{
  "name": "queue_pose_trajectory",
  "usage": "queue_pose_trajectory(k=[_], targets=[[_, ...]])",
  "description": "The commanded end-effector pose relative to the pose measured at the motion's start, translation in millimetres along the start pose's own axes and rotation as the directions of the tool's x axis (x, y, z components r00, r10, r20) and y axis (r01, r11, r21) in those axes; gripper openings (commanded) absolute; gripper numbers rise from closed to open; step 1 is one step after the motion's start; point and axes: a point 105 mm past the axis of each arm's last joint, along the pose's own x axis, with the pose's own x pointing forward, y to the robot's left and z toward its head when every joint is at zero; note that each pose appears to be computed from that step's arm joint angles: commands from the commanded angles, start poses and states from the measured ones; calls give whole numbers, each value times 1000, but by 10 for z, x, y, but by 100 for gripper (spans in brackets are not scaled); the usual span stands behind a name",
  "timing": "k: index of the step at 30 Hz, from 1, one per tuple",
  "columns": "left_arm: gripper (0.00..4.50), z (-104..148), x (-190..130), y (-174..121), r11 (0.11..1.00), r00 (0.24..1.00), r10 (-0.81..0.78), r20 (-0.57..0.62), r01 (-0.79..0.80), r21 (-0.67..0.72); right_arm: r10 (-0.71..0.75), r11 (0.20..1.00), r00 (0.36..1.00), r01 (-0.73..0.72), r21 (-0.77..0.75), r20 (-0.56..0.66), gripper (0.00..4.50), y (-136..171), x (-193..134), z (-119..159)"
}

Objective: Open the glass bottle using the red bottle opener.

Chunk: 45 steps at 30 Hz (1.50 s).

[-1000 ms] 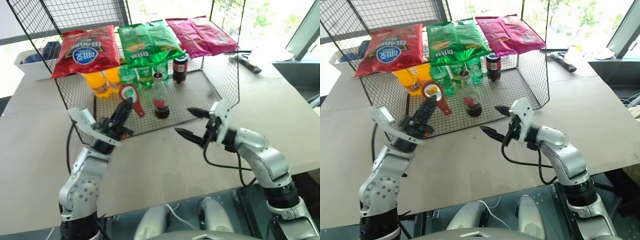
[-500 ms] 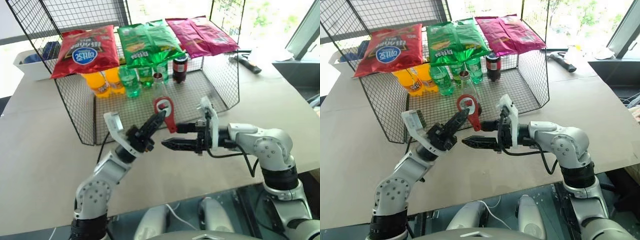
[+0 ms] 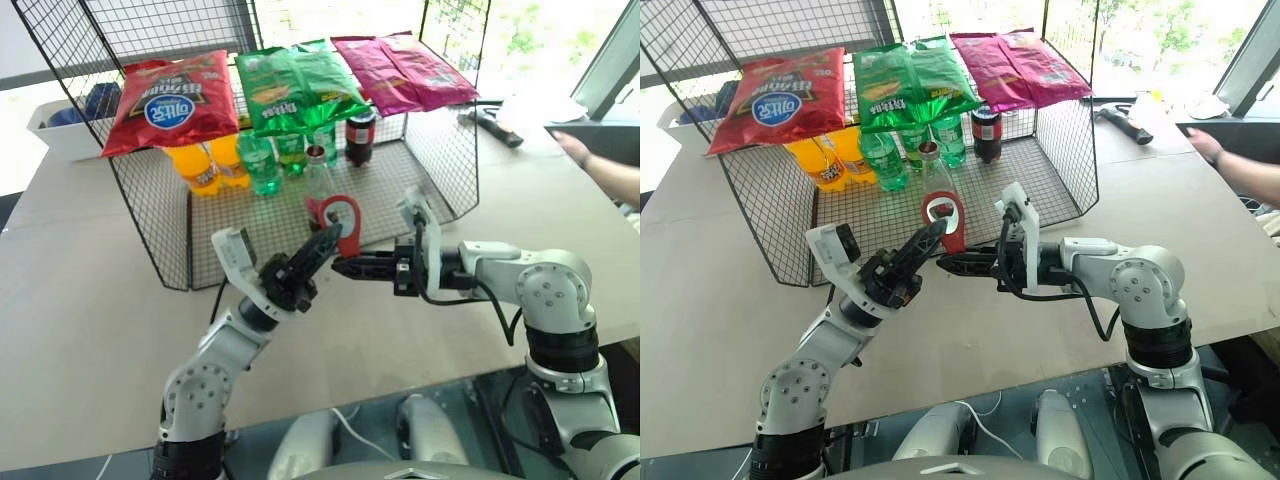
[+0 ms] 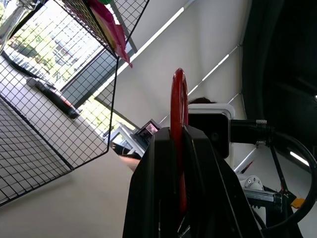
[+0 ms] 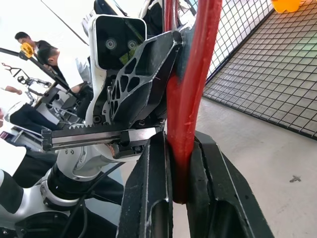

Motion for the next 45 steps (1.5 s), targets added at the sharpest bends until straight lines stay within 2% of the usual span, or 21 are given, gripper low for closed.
queue_pose_trajectory(k=[1, 3, 7, 9, 10, 12, 15, 17, 20, 24, 31, 45], targets=[[74, 86, -26, 44, 997, 998, 52, 31, -53, 47, 12, 999, 1000, -13, -44, -27, 0, 68, 24, -17], [141, 85, -45, 51, 997, 998, 59, 26, -60, 51, -49, 998, 999, 49, -47, -16, 0, -41, -50, -23], [327, 128, -77, 100, 991, 994, 98, 37, -101, 85, -197, 978, 980, 196, -72, -3, 0, -290, -215, -58], [423, 110, -83, 118, 971, 991, 131, -8, -126, 204, -359, 920, 932, 361, -151, 45, 0, -558, -388, -46], [446, 125, -78, 147, 947, 987, 160, -11, -151, 284, -415, 885, 907, 421, -197, 73, 0, -649, -472, -28], [446, 157, -73, 228, 855, 973, 231, -16, -195, 480, -470, 822, 871, 492, -286, 145, 0, -720, -561, 53], [446, 216, -99, 403, 628, 948, 319, 7, -217, 747, -507, 701, 796, 604, -379, 330, 0, -757, -627, 295], [446, 214, -113, 499, 532, 941, 339, 14, -204, 822, -487, 644, 780, 625, -441, 394, 0, -734, -615, 384], [446, 312, -44, 586, 488, 940, 331, 81, -244, 838, -479, 589, 760, 649, -481, 440, 0, -729, -601, 423], [446, 423, 85, 687, 462, 941, 313, 132, -272, 844, -482, 578, 747, 663, -476, 458, 0, -741, -599, 407], [446, 470, 319, 924, 469, 944, 304, 131, -268, 842, -485, 547, 733, 680, -488, 478, 0, -726, -643, 443], [446, 364, 685, 1170, 566, 963, 264, 46, -194, 802, -491, 506, 703, 711, -488, 515, 0, -700, -682, 498]])
